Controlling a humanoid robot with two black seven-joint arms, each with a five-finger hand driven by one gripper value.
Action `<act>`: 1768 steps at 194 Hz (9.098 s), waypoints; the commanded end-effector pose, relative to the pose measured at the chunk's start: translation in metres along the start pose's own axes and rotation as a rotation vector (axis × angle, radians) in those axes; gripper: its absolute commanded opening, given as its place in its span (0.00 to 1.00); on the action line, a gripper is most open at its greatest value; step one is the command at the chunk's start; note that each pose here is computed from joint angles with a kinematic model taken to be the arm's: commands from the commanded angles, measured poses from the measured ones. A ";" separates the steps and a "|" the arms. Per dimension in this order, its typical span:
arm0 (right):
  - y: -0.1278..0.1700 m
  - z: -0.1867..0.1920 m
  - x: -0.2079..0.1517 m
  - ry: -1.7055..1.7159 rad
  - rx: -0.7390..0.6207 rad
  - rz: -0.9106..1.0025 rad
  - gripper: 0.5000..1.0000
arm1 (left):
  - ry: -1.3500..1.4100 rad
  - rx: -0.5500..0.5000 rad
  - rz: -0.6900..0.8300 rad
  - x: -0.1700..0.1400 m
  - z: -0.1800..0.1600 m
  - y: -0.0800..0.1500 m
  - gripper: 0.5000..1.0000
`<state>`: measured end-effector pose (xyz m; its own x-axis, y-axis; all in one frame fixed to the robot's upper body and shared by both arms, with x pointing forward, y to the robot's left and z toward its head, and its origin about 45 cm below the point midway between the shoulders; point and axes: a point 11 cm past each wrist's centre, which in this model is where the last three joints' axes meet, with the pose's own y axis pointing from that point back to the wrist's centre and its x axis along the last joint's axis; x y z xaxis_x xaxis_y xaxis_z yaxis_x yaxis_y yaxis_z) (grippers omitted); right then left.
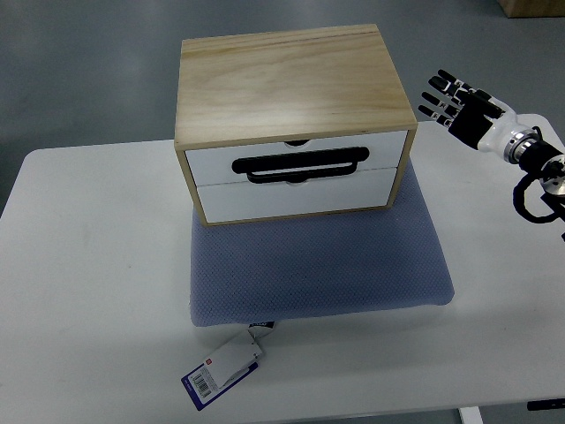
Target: Open wood drawer with right hand
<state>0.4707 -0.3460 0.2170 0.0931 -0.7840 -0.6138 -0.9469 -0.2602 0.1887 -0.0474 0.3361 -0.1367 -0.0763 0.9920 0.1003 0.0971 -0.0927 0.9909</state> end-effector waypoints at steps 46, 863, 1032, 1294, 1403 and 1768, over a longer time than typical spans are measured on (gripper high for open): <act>-0.002 -0.002 -0.002 -0.003 0.008 0.003 0.88 | -0.002 0.004 -0.004 -0.001 0.000 0.000 1.00; 0.033 0.060 -0.185 1.622 -0.431 -0.771 0.88 | -0.004 -0.005 -0.004 -0.002 0.005 0.000 1.00; 0.056 0.069 -0.214 1.637 -0.387 -0.886 0.88 | -0.004 -0.007 -0.004 -0.002 0.005 0.000 1.00; 0.092 0.058 -0.208 1.570 -0.532 -0.834 0.88 | -0.004 -0.008 -0.004 -0.002 0.006 0.000 1.00; 0.105 0.052 -0.203 1.505 -0.589 -0.816 0.88 | -0.004 -0.005 -0.004 -0.002 0.005 0.000 1.00; 0.077 -0.161 -0.065 0.541 -0.168 -0.249 0.87 | -0.004 -0.007 -0.004 -0.002 0.005 0.000 1.00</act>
<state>0.4327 -0.3877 0.4100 0.5611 -0.8215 -0.1014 -0.7759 -0.5647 0.2814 -0.0418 0.3349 -0.1370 -0.0729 0.9927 0.0962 0.0904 -0.0895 0.9919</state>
